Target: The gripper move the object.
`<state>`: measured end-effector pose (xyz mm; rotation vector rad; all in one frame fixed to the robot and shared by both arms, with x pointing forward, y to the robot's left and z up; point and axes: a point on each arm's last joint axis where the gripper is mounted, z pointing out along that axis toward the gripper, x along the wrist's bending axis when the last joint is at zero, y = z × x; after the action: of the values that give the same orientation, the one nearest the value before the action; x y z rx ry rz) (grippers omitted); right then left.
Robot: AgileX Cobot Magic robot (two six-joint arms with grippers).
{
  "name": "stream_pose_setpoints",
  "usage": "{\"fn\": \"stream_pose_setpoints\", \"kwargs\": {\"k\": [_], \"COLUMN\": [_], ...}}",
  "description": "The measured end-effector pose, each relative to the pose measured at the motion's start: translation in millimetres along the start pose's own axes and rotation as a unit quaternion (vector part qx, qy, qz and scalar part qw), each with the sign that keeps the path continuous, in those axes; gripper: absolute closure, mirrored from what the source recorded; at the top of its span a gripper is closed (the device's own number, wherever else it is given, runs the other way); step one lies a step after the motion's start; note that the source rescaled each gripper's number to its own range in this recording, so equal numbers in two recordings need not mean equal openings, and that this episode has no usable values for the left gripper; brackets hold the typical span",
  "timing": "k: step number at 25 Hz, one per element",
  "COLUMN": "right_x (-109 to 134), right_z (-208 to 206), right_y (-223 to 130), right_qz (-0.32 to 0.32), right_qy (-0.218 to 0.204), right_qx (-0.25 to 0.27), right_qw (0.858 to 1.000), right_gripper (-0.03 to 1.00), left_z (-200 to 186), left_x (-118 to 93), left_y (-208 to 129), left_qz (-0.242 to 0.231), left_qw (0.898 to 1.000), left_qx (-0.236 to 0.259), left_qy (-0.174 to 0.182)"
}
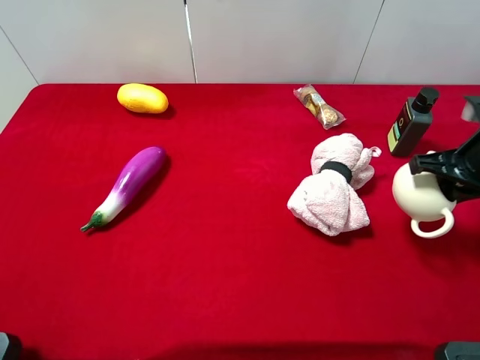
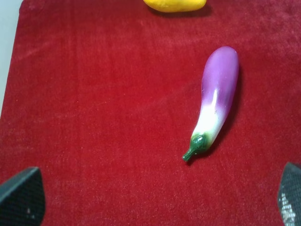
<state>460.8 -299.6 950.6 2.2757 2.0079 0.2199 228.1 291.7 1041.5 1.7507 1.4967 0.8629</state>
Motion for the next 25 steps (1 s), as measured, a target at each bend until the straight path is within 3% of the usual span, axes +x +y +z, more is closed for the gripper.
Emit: {"fn": "stream_pose_setpoints", "kwargs": {"k": [15,25], "right_x": [5,12], "right_z": [-58,-67], "right_y": [-36,-48], "right_qz": [0.015,0.018], "right_qy": [0.038,0.08], "right_qx": [-0.001,0.025], "right_qw": [0.999,0.996], "right_gripper": [0.97,0.97], "left_z": [0,0], "left_x": [0,0], "left_y": [0,0], "left_qz": [0.0,0.0], "left_qw": [1.0,1.0], "left_qx": [0.0,0.0], "left_qy": [0.0,0.0]}}
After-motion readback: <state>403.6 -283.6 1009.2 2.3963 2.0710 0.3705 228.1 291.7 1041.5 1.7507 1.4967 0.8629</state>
